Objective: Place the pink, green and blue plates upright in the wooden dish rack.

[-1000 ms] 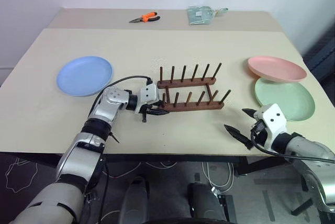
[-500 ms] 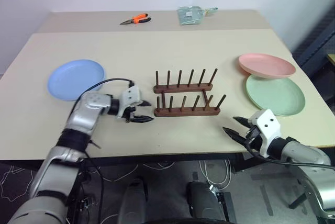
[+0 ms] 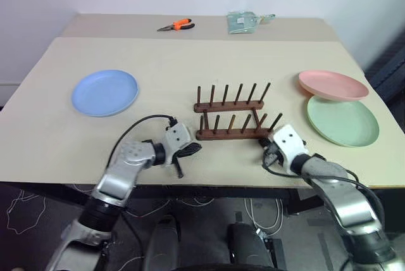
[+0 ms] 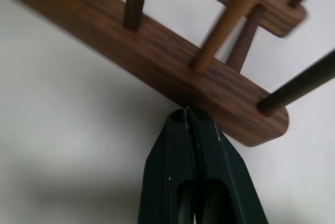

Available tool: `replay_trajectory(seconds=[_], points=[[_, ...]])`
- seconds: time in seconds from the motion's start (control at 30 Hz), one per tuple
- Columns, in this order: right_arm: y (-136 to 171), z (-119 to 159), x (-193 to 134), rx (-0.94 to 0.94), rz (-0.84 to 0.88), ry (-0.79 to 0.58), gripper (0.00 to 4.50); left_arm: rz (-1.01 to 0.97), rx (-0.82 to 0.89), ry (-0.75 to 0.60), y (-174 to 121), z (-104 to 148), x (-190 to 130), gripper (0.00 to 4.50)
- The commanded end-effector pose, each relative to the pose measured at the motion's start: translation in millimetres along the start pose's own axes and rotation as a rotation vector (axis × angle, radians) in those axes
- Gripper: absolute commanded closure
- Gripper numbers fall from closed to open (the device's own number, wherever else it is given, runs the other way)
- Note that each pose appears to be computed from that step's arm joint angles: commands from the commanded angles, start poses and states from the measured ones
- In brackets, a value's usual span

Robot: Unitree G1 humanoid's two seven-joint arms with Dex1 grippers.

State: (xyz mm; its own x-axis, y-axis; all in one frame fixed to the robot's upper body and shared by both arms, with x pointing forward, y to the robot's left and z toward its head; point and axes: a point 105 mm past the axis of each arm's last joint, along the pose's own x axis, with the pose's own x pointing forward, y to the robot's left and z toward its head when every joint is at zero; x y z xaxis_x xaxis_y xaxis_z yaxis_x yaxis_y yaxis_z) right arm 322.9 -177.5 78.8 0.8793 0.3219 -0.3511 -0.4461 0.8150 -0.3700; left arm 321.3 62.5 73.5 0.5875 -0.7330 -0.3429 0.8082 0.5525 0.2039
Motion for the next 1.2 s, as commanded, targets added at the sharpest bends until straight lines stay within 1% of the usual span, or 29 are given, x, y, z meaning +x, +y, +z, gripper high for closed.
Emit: replay_trajectory(seconds=[0.03, 0.17, 0.23, 0.4, 0.53, 0.57, 0.6, 0.67, 0.73, 0.8, 0.9, 1.0, 1.1, 1.2], points=[[-13, -1, 16, -0.017, -0.088, 0.013, 4.5, 0.177, -0.052, 0.114, 26, -29, 12, 4.43], [-28, 2, 35, -0.022, -0.169, 0.013, 4.5, 0.264, -0.056, 0.125, 46, -28, 26, 4.43], [-32, 6, 42, -0.023, -0.182, 0.0, 4.5, 0.271, -0.063, 0.115, 52, -24, 30, 4.43], [-37, 12, 49, -0.023, -0.186, -0.026, 4.5, 0.257, -0.025, 0.114, 55, -24, 35, 4.43], [-33, 17, 47, 0.011, -0.141, -0.056, 4.5, 0.271, -0.019, 0.118, 61, -26, 34, 4.43], [-32, 17, 46, 0.019, -0.127, -0.06, 4.0, 0.283, -0.026, 0.12, 64, -27, 33, 4.5], [-31, 18, 43, 0.01, -0.12, -0.067, 3.74, 0.292, -0.033, 0.122, 66, -28, 32, 4.5], [-39, 21, 34, -0.029, -0.154, -0.084, 2.81, 0.283, -0.006, 0.117, 66, -27, 31, 4.5], [-54, 30, 17, -0.125, -0.198, -0.111, 1.87, 0.271, -0.01, 0.109, 65, -27, 29, 4.5], [-66, 39, -1, -0.242, -0.212, -0.128, 0.89, 0.24, -0.005, 0.078, 60, -20, 28, 4.5], [-97, 54, -25, -0.379, -0.279, -0.115, 0.89, 0.186, -0.007, -0.002, 51, -2, 24, 4.5], [-134, 58, -39, -0.457, -0.348, -0.05, 0.89, 0.048, 0.006, -0.121, 29, 27, 17, 4.5], [-158, 42, -38, -0.52, -0.365, 0.053, 0.89, -0.088, 0.021, -0.186, 3, 45, 12, 4.5], [-174, 28, -31, -0.59, -0.372, 0.126, 0.89, -0.141, 0.034, -0.207, -9, 53, 12, 4.5]])
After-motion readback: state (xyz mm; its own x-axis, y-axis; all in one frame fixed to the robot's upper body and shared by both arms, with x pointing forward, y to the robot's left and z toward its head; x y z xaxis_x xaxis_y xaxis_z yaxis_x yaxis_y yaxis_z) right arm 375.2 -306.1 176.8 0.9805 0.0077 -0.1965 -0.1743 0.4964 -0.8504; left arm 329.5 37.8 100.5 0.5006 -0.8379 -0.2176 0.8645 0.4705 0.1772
